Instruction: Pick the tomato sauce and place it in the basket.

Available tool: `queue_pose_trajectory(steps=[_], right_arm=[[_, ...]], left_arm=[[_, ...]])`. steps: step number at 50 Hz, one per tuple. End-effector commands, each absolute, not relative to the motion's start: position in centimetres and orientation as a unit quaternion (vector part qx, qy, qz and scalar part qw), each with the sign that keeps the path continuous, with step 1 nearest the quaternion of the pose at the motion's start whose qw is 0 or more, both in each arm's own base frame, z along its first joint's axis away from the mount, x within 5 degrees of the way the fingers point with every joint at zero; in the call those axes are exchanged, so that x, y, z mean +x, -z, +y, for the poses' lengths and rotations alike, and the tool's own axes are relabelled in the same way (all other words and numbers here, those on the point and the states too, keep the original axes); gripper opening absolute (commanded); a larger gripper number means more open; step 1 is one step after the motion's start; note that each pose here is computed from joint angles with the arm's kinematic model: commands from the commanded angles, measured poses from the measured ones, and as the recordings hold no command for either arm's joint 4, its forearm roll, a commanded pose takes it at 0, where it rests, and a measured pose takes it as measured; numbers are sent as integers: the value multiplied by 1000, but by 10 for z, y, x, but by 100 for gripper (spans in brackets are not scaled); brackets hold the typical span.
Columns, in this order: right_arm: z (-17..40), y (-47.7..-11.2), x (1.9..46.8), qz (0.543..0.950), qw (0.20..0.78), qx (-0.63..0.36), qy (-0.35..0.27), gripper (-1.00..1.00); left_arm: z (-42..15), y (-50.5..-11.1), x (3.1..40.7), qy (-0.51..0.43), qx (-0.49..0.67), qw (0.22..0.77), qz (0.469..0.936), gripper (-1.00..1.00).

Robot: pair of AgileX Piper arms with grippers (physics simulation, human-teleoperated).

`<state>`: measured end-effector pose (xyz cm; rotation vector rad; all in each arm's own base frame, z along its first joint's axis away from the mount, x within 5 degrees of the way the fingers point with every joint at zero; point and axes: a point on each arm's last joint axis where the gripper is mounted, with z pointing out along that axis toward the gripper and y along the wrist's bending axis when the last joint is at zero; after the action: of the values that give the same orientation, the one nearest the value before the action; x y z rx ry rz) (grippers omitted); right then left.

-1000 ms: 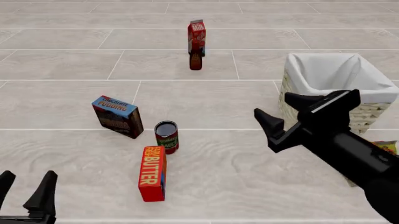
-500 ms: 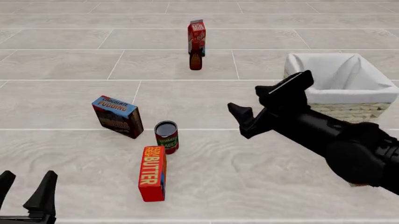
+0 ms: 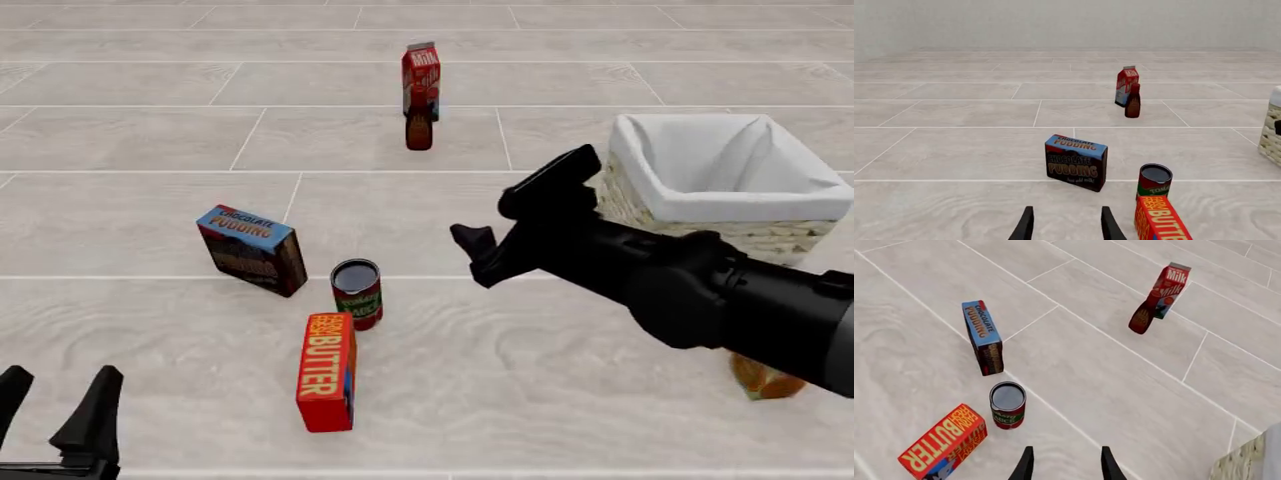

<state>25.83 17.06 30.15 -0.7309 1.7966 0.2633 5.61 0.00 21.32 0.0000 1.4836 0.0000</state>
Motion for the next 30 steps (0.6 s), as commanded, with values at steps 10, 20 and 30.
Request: queue_pose_trajectory(steps=[10,20,30], right_arm=[[198,-291,279,768,538,-328,-116,100],[209,-285,288,770,531,-334,-118,100],[219,-282,299,772,526,-336,-119,100]], left_arm=[[0,-213,56,0,0,737,676,100],[0,-213,56,0,0,737,676,100],[0,-213,56,0,0,737,676,100]])
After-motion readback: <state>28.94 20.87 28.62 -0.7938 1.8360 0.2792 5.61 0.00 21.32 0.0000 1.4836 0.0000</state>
